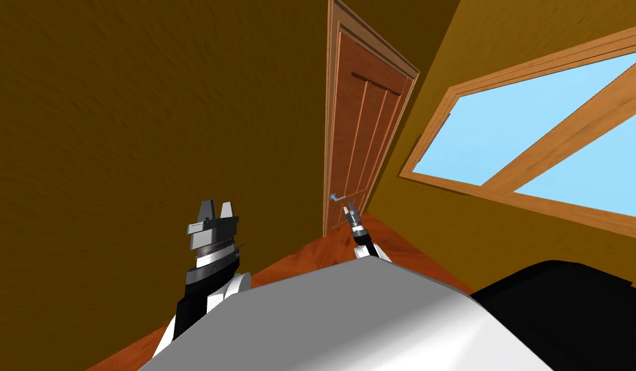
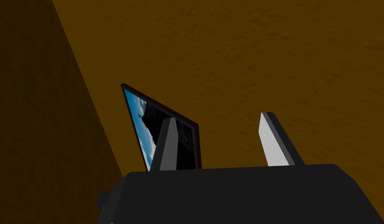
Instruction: Pull the door open
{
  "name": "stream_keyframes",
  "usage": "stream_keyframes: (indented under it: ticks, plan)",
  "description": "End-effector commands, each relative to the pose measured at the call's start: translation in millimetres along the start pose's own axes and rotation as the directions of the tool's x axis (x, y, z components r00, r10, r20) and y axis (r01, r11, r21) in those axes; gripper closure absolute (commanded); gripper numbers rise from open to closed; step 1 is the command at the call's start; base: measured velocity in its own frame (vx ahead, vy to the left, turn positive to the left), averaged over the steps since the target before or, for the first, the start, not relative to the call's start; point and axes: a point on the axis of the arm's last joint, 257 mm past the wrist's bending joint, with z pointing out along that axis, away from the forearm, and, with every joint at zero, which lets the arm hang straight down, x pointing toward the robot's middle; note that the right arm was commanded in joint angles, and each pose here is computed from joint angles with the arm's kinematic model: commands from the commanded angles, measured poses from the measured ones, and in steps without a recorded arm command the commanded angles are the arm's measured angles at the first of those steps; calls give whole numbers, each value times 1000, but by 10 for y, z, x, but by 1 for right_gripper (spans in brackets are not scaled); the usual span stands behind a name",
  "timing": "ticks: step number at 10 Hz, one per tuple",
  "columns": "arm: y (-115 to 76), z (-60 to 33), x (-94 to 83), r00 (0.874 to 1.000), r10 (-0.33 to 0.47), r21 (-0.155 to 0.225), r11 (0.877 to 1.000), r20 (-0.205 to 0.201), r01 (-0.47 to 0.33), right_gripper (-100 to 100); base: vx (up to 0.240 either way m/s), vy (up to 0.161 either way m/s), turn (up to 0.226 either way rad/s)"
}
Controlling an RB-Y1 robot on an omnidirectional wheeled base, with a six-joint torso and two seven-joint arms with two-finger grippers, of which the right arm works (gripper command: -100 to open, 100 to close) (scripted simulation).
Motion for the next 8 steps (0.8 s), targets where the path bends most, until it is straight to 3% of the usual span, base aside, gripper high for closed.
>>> stream_keyframes:
  ticks: [1, 5, 8]
  plan:
    - [-121, -48, -11, 1000, 4, 26, 1000, 1, -4, -100, 22, -52, 68]
    - [-453, -131, -62, 1000, 20, 90, 996, -8, -20, -100, 32, -72, 122]
    - [-739, -251, -125, 1000, 27, 152, 988, -7, -26, -100, 27, -86, 124]
